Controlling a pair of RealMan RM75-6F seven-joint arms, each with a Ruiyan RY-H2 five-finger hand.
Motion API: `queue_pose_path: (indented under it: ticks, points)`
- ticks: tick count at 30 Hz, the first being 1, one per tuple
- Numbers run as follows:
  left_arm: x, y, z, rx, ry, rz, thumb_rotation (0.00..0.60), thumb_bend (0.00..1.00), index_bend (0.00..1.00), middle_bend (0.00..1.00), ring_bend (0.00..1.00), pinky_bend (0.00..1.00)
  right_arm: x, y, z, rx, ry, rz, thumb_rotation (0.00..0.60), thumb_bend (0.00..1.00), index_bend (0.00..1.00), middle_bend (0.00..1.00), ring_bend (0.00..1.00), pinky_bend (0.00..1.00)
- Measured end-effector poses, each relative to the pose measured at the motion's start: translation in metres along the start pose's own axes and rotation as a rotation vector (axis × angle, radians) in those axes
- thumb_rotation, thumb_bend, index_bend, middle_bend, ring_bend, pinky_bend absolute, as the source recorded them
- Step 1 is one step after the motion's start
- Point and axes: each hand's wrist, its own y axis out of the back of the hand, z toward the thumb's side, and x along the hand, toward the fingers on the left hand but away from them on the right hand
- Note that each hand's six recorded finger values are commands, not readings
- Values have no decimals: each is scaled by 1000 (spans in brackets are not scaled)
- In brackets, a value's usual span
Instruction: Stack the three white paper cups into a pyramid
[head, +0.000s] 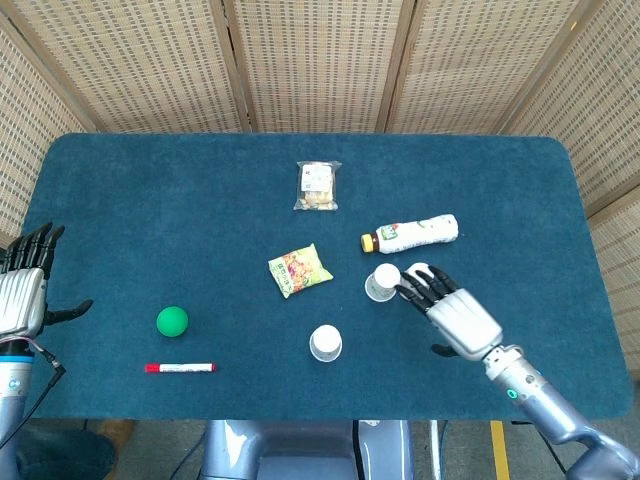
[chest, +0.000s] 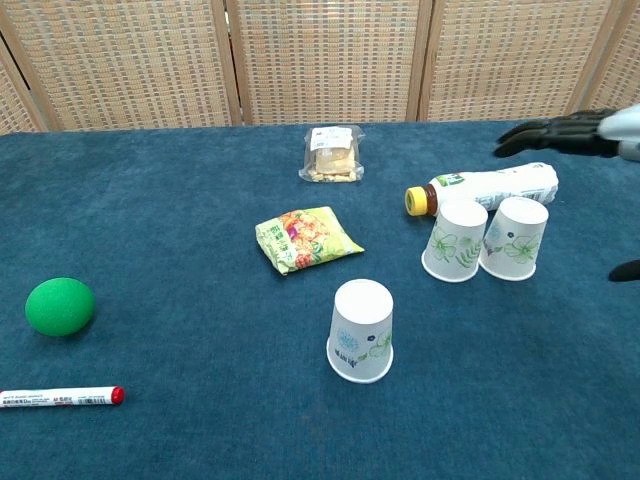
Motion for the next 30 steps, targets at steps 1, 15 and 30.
queue_pose_path:
  ticks: [1,15,30]
  points:
    - [-1,0,1,3,-8,-2,600,0,0,0,0,0,-6,2,10,-1,33,14,600,0,69,78,0,49]
    - [-4,0,8,26,-73,-43,600,0,0,0,0,0,-95,-24,97,15,192,110,600,47,194,218,152,215]
    - [-2,3,6,-3,-74,-53,600,0,0,0,0,0,-126,-48,113,-4,133,101,600,191,372,419,388,437]
